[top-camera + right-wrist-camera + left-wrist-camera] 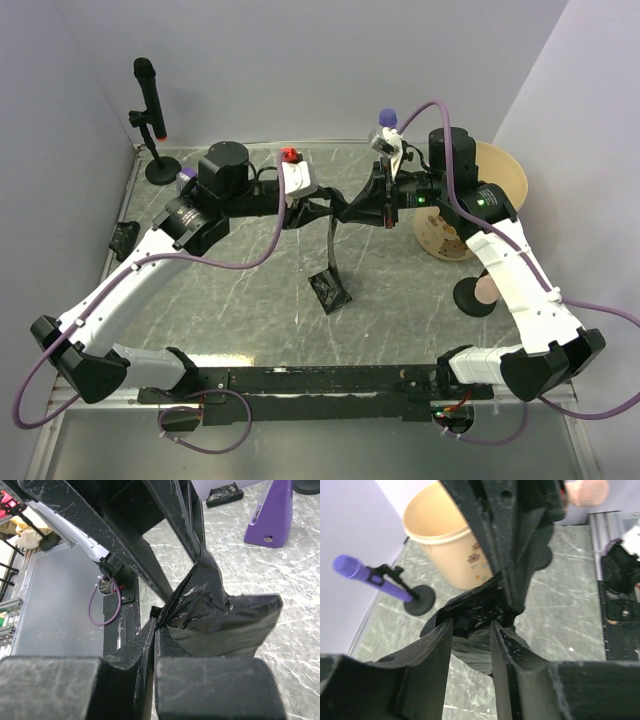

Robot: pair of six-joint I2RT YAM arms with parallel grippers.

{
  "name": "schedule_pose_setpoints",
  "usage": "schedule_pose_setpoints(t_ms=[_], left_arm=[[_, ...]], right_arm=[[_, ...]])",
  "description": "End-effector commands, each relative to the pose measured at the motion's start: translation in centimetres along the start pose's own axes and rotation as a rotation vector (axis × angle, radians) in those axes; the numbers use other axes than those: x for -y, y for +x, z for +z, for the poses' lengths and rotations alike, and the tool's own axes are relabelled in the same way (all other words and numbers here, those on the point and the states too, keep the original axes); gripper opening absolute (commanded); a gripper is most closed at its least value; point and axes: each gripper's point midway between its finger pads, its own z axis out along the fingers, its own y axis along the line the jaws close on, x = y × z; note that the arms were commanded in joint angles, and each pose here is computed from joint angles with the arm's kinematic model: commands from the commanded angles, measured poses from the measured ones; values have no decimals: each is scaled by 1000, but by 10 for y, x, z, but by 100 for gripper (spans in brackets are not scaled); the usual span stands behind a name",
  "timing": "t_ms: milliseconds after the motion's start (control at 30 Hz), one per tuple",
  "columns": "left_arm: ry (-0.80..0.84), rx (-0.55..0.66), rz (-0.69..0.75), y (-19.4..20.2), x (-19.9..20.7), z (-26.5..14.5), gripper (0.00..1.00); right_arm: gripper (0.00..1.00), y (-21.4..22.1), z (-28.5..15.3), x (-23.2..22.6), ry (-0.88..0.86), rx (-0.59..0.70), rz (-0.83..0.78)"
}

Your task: Put the trash bags into the trash bin

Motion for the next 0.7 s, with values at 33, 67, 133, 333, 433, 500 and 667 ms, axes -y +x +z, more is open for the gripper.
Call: schedule_pose_setpoints(t_ms=[33,67,133,333,433,500,667], left_arm=[[129,60,-3,-13,21,4,41],[145,62,7,-13,22,4,42],[167,59,13,-11,24,8,43],[201,78,62,-17,25,15,46],[212,86,76,-21,27,17,45],[222,91,80,-23,29,17,43],[245,107,79,-28,34,14,40]], right_arm=[[5,-14,-1,-13,-57,33,-101],[5,-13,0,-12,-60,30,-106],[6,-13,1,-15,-76,34,-120],[6,-9,6,-24,-117,13,-174],[6,-6,8,-25,-130,5,-176],[7,-3,8,-26,-136,-2,-183],[11,3,9,-24,-134,-21,-188]])
